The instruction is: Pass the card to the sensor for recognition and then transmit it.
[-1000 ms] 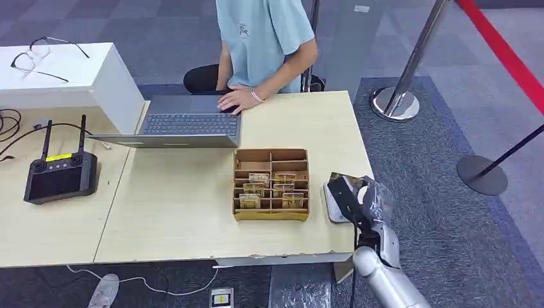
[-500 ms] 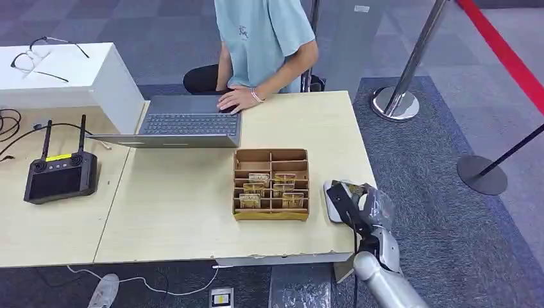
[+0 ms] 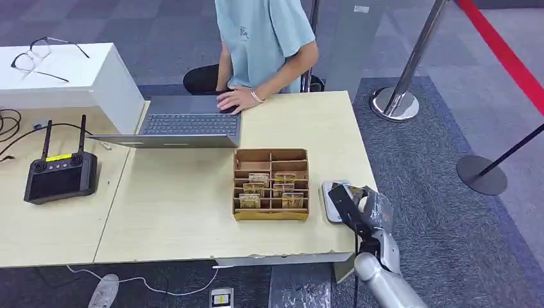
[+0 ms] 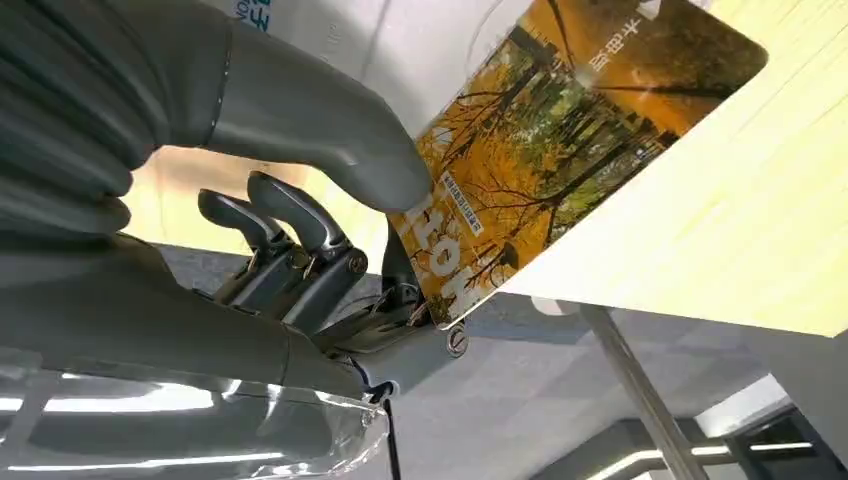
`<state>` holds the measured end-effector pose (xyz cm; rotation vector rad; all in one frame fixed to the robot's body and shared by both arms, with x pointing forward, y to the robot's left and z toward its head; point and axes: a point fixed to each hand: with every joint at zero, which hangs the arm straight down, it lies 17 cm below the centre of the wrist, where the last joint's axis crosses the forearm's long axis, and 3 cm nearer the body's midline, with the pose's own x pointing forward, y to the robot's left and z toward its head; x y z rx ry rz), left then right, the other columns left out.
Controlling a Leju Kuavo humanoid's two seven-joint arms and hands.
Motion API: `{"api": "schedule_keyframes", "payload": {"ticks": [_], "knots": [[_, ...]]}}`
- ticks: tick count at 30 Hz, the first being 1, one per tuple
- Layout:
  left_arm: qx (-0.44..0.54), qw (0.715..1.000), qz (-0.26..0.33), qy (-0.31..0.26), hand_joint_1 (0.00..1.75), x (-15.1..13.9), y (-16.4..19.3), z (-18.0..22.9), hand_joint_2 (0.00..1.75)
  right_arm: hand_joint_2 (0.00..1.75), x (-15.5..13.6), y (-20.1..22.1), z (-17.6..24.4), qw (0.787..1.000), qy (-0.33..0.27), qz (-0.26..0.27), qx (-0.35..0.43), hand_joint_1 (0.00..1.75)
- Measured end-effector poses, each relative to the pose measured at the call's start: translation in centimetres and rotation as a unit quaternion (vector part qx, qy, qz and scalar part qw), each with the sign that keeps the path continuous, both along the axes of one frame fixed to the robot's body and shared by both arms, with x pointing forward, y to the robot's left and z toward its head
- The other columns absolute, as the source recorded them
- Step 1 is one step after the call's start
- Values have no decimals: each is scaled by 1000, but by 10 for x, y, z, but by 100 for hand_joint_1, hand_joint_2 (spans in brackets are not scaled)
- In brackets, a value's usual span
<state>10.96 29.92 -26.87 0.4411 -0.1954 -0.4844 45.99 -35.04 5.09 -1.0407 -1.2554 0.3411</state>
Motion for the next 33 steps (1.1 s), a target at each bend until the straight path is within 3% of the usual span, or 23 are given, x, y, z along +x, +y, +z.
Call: {"api": "schedule_keyframes", "payload": {"ticks": [20, 33], "knots": [[-1, 1000, -2, -2, 0, 1, 0, 0, 175, 175, 4, 4, 12, 1000, -15, 10, -17, 175], [0, 1000, -5, -13, 0, 4, 0, 1, 175, 175, 33, 5, 116, 992, -123, 5, -8, 175]]}}
